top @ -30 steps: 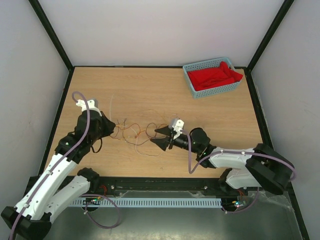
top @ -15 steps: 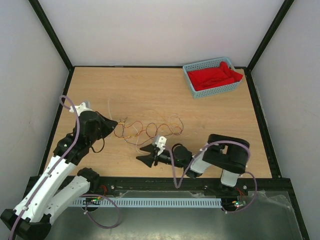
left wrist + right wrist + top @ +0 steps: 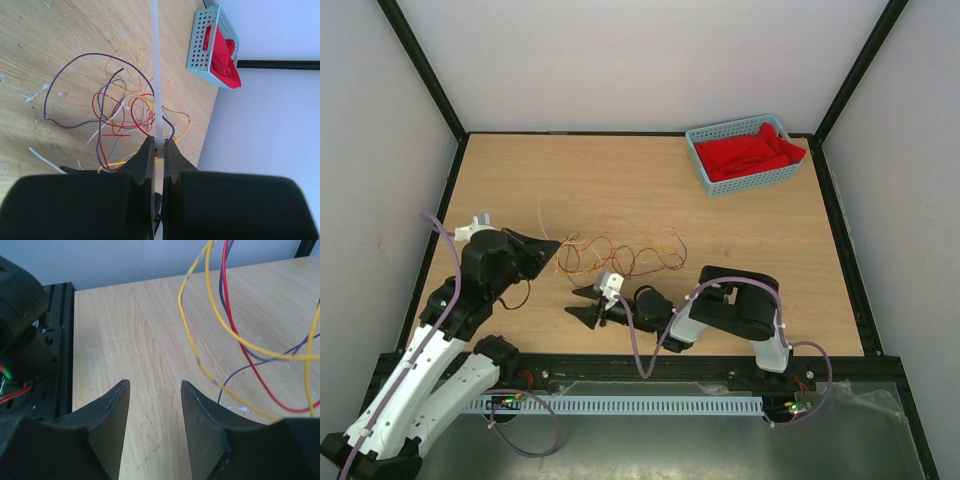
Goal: Zip-tie the wires
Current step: Adjust the cable at the center of the board.
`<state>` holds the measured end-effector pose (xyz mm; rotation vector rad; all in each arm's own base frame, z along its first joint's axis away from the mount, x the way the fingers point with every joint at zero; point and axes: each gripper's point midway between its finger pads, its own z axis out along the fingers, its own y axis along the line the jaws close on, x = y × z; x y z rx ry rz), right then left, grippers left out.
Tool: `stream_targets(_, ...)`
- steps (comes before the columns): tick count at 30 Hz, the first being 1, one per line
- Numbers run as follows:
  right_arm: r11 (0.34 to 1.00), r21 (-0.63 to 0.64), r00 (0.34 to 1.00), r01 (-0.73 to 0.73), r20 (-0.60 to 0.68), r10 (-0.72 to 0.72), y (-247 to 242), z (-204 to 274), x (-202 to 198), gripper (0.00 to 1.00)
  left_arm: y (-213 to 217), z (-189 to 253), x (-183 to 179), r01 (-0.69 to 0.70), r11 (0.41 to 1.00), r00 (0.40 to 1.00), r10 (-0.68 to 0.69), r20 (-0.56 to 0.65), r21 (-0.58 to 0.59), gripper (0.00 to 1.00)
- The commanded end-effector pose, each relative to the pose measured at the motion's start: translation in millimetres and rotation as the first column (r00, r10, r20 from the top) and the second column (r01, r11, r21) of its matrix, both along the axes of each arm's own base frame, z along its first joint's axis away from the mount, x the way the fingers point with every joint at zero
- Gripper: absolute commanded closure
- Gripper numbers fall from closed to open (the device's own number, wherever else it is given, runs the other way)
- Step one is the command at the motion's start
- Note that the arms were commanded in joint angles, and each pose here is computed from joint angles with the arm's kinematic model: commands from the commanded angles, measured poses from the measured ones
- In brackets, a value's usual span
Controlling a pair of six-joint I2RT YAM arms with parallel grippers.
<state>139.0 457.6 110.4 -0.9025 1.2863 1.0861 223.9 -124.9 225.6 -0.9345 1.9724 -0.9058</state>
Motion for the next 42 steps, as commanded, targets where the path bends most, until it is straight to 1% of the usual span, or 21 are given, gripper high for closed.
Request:
stream_targets(1, 0.953, 0.303, 0.993, 0.003, 0.108, -0.038, 8.6, 82.1, 3.5, 0.45, -6.4, 6.6, 2.8, -0.015, 0.996, 1.000, 0.016, 0.008, -0.089, 1.00)
stream_targets(8, 0.940, 0.331, 0.988, 0.087, 0.095, -0.125, 21.6, 83.8, 24.5, 0.38, -10.5, 7.5, 4.7, -0.013, 0.992, 1.000, 0.015, 0.013, -0.124, 1.00)
stream_targets(14, 0.913, 0.352, 0.971, 0.205, 0.043, -0.235, 17.2, 86.6, 45.8, 0.36, -10.9, 8.3, 6.6, -0.022, 0.988, 0.999, 0.028, 0.039, -0.155, 1.00)
stream_targets(18, 0.899, 0.365, 0.960, 0.242, 0.040, -0.275, 15.6, 92.5, 52.8, 0.34, -11.1, 4.8, 9.1, -0.033, 0.985, 0.998, 0.041, 0.042, -0.171, 1.00)
stream_targets(22, 0.899, 0.381, 0.966, 0.217, 0.052, -0.255, 19.1, 99.9, 49.2, 0.34, -10.9, 0.6, 11.1, -0.040, 0.985, 0.998, 0.046, 0.034, -0.166, 1.00)
stream_targets(27, 0.884, 0.400, 0.958, 0.242, 0.045, -0.283, 17.2, 108.4, 54.6, 0.32, -11.9, -2.2, 10.9, -0.037, 0.987, 0.999, 0.042, 0.030, -0.158, 1.00)
stream_targets(31, 0.886, 0.415, 0.966, 0.208, 0.056, -0.253, 19.0, 116.4, 48.9, 0.32, -9.8, -5.5, 11.6, -0.048, 0.988, 0.998, 0.053, 0.029, -0.148, 1.00)
stream_targets(36, 0.878, 0.433, 0.969, 0.203, 0.041, -0.244, 18.4, 123.5, 48.0, 0.32, -10.4, -7.0, 11.3, -0.048, 0.988, 0.998, 0.053, 0.025, -0.148, 1.00)
stream_targets(42, 0.865, 0.459, 0.969, 0.204, 0.031, -0.245, 19.0, 133.5, 48.8, 0.35, -10.8, -8.4, 10.6, -0.049, 0.987, 0.998, 0.053, 0.023, -0.152, 1.00)
